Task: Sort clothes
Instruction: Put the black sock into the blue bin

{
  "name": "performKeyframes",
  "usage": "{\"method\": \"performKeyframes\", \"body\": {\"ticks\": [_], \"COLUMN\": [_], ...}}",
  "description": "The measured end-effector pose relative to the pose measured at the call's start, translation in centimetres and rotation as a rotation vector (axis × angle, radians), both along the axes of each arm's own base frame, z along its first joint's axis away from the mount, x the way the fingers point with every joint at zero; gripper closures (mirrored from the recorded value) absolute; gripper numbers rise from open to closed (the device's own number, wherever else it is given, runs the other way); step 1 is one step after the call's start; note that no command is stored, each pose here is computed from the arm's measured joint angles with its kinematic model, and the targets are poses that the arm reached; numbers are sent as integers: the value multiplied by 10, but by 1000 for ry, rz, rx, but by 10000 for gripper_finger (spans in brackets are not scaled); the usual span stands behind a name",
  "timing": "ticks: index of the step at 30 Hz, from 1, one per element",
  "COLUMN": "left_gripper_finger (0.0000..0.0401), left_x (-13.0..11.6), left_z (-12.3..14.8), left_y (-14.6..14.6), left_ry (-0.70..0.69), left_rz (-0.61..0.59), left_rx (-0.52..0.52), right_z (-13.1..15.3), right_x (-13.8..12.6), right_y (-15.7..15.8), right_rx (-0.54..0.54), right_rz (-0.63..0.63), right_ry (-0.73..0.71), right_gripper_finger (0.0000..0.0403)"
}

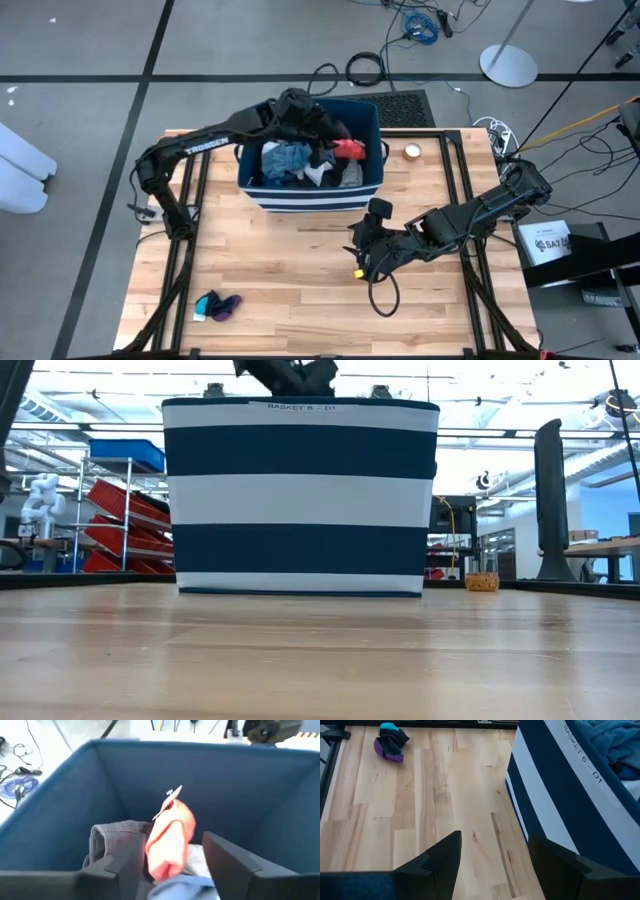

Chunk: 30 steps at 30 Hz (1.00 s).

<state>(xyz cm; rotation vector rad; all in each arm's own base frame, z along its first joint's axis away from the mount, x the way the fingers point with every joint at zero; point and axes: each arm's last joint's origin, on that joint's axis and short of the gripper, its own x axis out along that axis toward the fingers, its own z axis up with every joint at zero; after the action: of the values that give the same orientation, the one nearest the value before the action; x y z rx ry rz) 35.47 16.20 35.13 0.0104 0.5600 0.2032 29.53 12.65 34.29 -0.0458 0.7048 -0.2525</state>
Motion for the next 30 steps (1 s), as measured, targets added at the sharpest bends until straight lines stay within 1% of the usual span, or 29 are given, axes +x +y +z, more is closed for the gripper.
{"method": "performKeyframes", "body": {"ticks": [4, 7, 9, 11, 14, 17, 20, 25, 30], "left_gripper_finger": [164, 159, 158, 157, 157, 157, 157, 157, 157], "left_x": [-22, -52, -75, -101, -133, -155, -168, -180, -185], "left_z": [43, 80, 99, 112, 123, 117, 98, 56, 16], "left_y": [-17, -39, -57, -78, -107, -134, -160, -195, -226], "left_ry": [2, 0, 7, 19, 32, 90, 156, 312, 488], "left_rz": [-20, -65, -98, -135, -177, -223, -274, -322, -350], "left_rx": [4, 30, 37, 32, -30, -125, -230, -374, -448], "right_z": [0, 0, 0, 0, -1, -1, -1, 0, 1], "right_x": [0, 0, 0, -1, -1, -1, -1, 0, 3], "right_y": [0, 0, 0, 0, -1, -1, -1, -3, -5], "right_rx": [7, 11, 9, 0, -6, -11, -13, -7, 1], "right_rz": [-4, -7, -7, -5, -4, -7, -8, -15, -25], "right_ry": [-8, -8, -6, 7, 19, 19, 18, 7, -11], "right_gripper_finger": [186, 186, 186, 186, 186, 186, 186, 186, 186]}}
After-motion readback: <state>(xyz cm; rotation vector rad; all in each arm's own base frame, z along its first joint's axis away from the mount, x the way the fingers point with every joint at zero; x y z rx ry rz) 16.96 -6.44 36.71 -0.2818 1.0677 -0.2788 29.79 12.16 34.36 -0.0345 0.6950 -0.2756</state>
